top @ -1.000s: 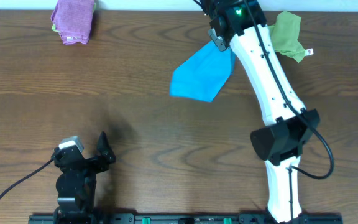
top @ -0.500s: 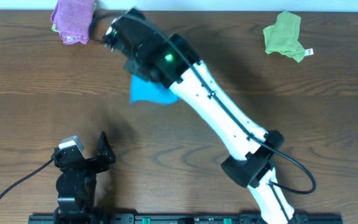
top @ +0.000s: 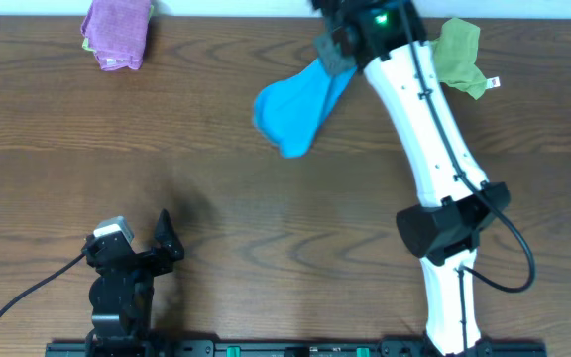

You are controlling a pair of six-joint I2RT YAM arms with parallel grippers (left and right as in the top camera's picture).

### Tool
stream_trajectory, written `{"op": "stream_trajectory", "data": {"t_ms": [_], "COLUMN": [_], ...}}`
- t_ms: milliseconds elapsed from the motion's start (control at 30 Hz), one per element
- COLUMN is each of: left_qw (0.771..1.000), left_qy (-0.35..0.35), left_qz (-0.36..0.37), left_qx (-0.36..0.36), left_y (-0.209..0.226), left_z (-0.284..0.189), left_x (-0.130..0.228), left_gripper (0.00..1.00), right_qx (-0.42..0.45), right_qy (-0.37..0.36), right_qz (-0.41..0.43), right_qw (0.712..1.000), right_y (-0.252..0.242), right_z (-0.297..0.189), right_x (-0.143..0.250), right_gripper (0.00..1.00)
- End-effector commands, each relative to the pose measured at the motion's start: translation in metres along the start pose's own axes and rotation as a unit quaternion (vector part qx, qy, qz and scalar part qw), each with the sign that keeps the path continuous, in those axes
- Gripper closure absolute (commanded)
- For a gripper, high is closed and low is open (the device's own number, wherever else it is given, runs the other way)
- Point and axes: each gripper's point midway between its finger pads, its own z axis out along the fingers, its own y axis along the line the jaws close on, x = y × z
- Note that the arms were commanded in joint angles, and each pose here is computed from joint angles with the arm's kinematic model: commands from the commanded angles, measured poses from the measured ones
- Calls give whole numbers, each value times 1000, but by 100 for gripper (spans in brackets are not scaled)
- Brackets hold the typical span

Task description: Fold the cloth

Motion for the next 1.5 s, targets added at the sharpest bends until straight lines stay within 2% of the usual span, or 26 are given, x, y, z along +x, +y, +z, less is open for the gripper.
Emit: {"op": "stream_trajectory", "data": {"t_ms": [0,167,233,333,467,567,667,733,867,933,967,1000,1033,1067,1167,1267,1367,1467], "left_qw": [1000,1000,1000,1000,1000,1000,1000,1000,1000,1000,1000,1000,1000,1000,1000,1000,1000,1000], "left_qy": [11,11,11,11,11,11,11,11,11,11,11,11,11,11,11,11,11,11], "left_qz": [-5,-5,-5,-5,-5,-5,-5,-5,-5,-5,-5,-5,-5,-5,-5,-5,-5,-5], "left_qx": [-6,-6,-6,-6,-6,-6,-6,-6,-6,-6,-6,-6,-6,-6,-6,-6,-6,-6], "left_y": [4,4,4,4,4,4,4,4,4,4,4,4,4,4,4,4,4,4], "left_z": [3,3,3,3,3,3,3,3,3,3,3,3,3,3,3,3,3,3], "left_x": [10,10,10,10,10,10,10,10,10,10,10,10,10,10,10,10,10,10], "left_gripper": [5,5,5,5,5,5,5,5,5,5,5,5,5,5,5,5,5,5], "right_qx": [14,26,-29,-184,-368,-419,-430,-416,-315,-197,-161,-129,-119,-116,-112,-126,-214,-237], "right_qy": [-65,-164,-173,-150,-119,-141,-168,-186,-133,-61,-42,-20,-6,7,31,35,62,91], "right_qz": [110,245,239,201,83,12,-20,-40,-3,33,41,48,53,57,60,28,-40,-95], "right_qw": [992,955,955,951,918,897,887,889,940,978,985,990,991,992,991,991,974,963], "right_y": [-35,-94,-81,-15,107,163,180,172,116,54,35,16,9,3,-5,2,50,87], "right_z": [-12,-16,-19,-29,-75,-113,-140,-149,-111,-72,-63,-53,-47,-44,-41,-41,-36,-12], "right_x": [-29,-69,-78,-80,-67,-65,-68,-70,-53,-23,-15,-4,2,8,20,23,40,60], "right_gripper": [99,99,99,99,98,98,99,99,99,98,99,67,24,1,1,1,1,1]}}
